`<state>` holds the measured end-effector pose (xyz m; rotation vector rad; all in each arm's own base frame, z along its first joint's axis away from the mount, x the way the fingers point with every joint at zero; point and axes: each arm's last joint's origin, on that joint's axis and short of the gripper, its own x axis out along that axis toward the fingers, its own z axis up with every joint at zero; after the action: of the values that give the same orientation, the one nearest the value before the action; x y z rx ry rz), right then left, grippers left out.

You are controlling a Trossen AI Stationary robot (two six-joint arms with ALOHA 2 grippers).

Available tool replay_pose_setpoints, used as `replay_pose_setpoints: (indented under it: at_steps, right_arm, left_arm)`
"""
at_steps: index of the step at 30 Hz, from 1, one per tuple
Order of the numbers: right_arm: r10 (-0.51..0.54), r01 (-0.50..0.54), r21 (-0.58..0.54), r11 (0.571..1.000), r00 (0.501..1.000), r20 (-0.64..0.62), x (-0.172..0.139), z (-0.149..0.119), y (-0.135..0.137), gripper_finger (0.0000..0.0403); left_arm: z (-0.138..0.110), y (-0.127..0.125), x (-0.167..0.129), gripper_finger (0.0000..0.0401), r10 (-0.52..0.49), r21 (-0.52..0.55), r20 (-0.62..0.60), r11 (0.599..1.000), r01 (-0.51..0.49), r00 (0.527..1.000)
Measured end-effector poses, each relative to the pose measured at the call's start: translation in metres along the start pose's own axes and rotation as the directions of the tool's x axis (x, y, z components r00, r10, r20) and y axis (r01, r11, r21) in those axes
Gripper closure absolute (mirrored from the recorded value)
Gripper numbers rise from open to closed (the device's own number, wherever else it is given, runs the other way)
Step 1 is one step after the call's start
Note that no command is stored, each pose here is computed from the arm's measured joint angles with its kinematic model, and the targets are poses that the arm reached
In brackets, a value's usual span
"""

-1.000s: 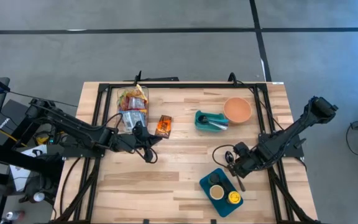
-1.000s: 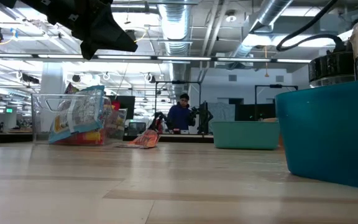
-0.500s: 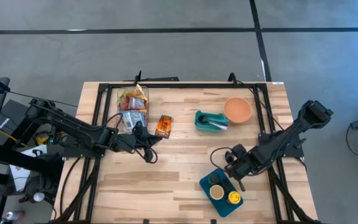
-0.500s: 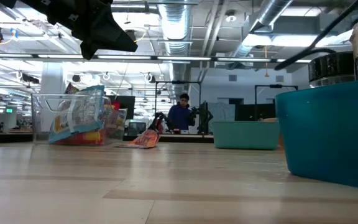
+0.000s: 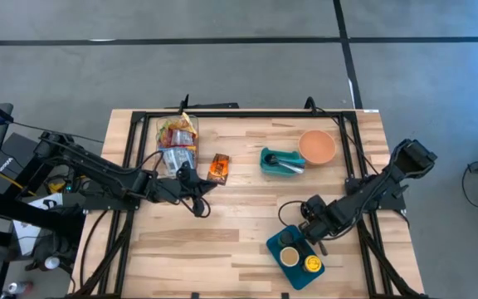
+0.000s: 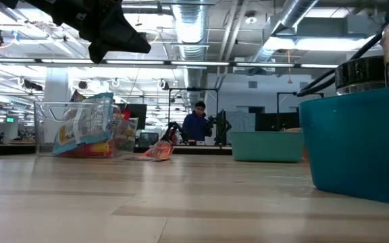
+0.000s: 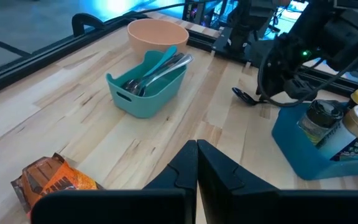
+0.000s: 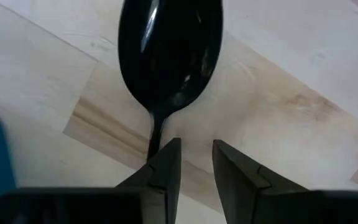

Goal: Pick & Place Food Item
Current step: Put the black spoon into the green bin

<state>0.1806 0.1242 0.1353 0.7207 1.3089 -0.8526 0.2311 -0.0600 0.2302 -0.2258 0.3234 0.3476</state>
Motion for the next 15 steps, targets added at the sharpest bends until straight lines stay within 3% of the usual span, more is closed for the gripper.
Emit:
replay_pose_setpoints:
  at_steps: [15]
  right_arm:
    - [-0.006, 0.005, 0.017, 1.0, 1.0, 0.028, 0.0032, 0.0062, -0.0046, 0.0317]
  left_arm:
    - [0.0017, -0.0008, 0.0, 0.04, -0.007, -0.011, 0.015, 1.0, 0.007, 1.0]
